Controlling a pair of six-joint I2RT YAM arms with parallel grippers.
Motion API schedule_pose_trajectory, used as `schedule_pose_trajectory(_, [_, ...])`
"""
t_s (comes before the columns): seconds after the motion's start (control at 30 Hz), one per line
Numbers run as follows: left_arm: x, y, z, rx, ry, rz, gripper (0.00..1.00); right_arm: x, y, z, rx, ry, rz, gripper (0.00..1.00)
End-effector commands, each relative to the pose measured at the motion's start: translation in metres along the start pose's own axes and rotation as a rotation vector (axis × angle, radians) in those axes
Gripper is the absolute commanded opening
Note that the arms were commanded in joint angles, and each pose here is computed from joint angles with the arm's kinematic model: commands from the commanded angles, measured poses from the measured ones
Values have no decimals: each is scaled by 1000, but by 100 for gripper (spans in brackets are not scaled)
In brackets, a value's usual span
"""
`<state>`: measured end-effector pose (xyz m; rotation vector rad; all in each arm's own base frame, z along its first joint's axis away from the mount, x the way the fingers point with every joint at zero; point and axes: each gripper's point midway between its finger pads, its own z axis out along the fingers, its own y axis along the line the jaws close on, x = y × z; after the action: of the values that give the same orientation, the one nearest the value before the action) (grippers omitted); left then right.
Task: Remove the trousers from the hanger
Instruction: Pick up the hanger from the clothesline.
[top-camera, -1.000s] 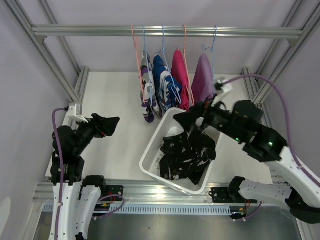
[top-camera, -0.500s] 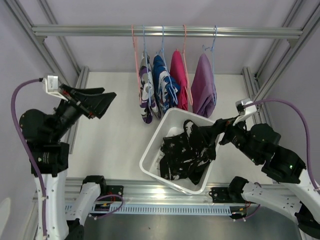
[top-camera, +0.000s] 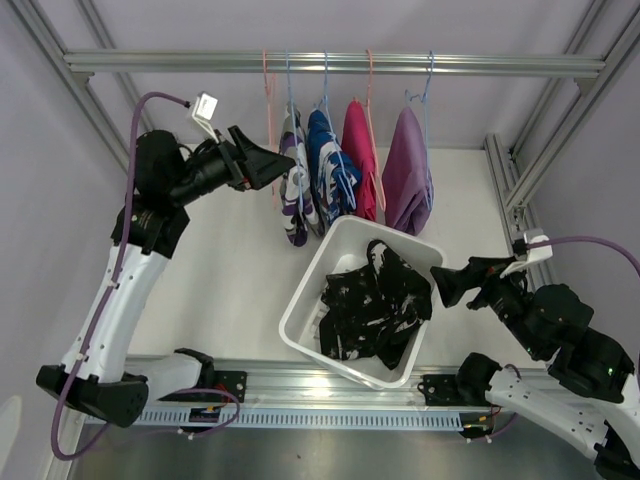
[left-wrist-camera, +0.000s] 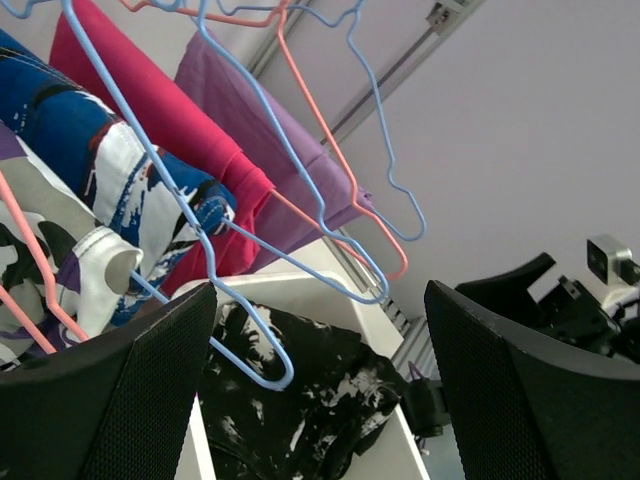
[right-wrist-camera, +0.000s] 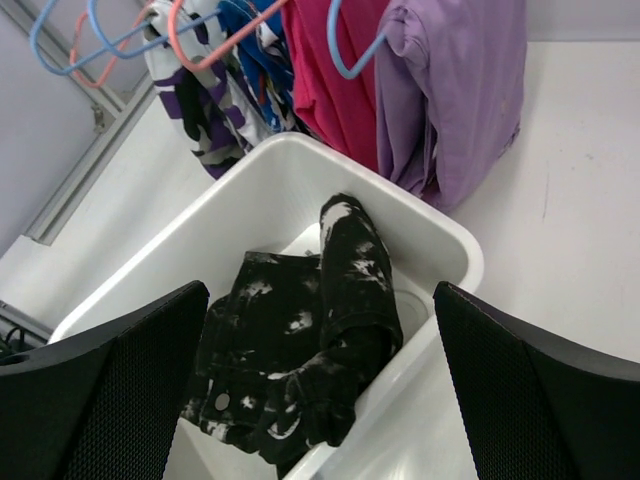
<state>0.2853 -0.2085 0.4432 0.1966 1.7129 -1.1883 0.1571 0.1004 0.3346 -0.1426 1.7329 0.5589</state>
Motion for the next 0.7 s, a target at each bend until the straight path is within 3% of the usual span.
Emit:
schedule_pose_trajectory(0.0, [-15,1,8,-34,-38,63,89,15,-16,-2,55,28,-42,100])
schedule_pose_trajectory(0.2, [-8,32,37,-101,8,32,89,25,-24,-9,56,12,-34,99])
schedule_pose_trajectory(0.67, [-3,56,89,-140,59,-30,85,23,-32,-20,47,-56,5,99])
